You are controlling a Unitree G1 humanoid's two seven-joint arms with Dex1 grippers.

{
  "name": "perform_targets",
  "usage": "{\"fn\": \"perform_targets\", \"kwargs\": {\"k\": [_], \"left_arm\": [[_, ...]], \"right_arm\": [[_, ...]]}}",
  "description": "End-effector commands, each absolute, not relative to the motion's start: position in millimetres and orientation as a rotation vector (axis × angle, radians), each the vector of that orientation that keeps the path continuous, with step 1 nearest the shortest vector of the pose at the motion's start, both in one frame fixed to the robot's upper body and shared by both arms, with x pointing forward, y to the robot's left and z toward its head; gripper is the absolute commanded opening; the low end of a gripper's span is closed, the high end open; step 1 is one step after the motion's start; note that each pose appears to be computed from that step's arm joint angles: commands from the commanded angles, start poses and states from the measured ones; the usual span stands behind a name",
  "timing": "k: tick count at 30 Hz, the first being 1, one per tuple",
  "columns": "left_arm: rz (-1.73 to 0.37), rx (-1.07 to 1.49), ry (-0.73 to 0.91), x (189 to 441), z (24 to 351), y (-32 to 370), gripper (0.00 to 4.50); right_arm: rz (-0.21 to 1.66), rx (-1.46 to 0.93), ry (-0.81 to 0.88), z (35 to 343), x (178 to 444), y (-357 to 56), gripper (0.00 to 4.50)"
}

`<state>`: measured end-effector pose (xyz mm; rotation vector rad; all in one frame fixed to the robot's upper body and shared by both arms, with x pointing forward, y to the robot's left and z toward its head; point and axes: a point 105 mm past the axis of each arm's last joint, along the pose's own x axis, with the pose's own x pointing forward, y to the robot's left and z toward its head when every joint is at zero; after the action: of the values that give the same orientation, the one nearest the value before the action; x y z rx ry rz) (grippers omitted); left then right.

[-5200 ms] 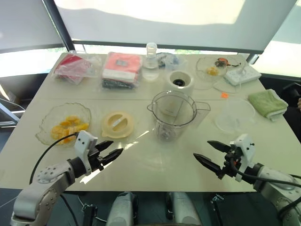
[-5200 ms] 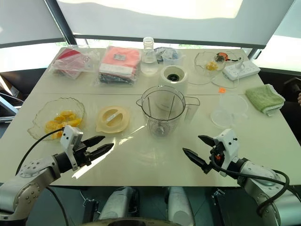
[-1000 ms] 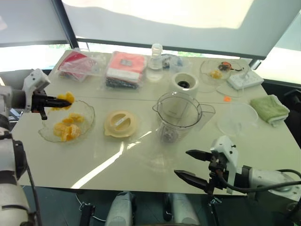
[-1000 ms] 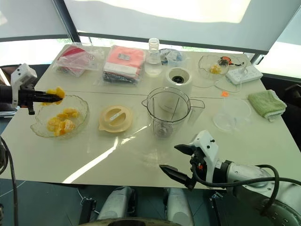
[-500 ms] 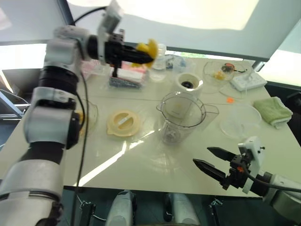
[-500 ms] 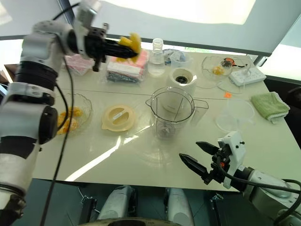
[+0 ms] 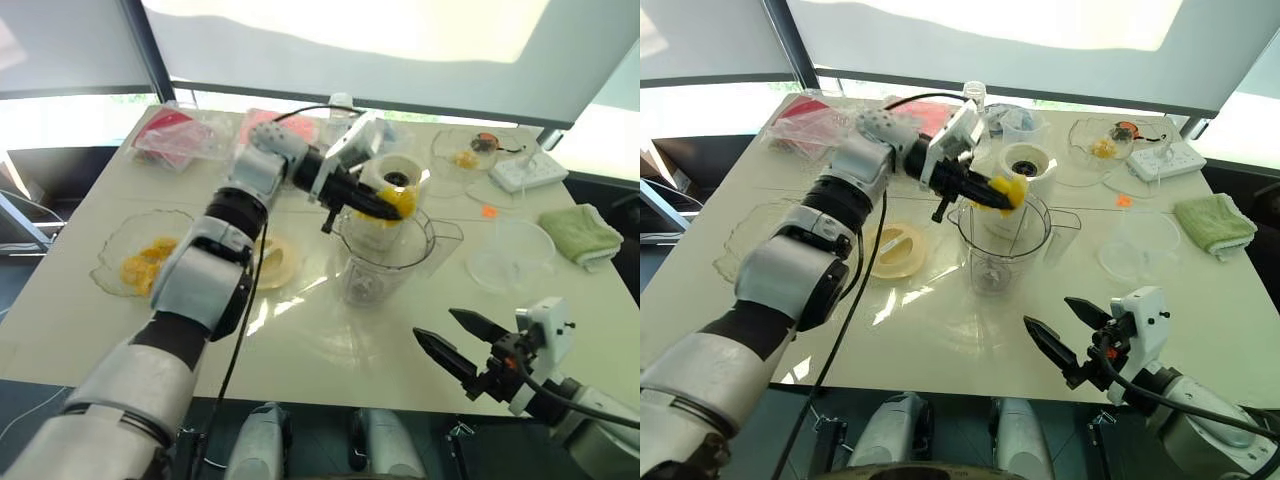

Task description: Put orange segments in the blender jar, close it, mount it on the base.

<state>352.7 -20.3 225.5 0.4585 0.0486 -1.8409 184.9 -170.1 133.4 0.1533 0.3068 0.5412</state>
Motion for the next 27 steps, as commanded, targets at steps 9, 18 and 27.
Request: {"fn": "perform_targets", "kwargs": {"k": [9,18,27], "left_arm": [[-1.782,0.529,-0.047,358,240,-29,2.24],[-1.791,0.813,-0.168,354,243,-19,2.24],[-1.77,0.922,-0.192,355,234,-25,2.24]], "right_arm": [[0.527,0.127,0.249,141,194,-172,4.5],[0.53,0.104,0.246,140,200,-177,4.5],[0.524,0.102,0.22,143,205,-176,4.5]]}}
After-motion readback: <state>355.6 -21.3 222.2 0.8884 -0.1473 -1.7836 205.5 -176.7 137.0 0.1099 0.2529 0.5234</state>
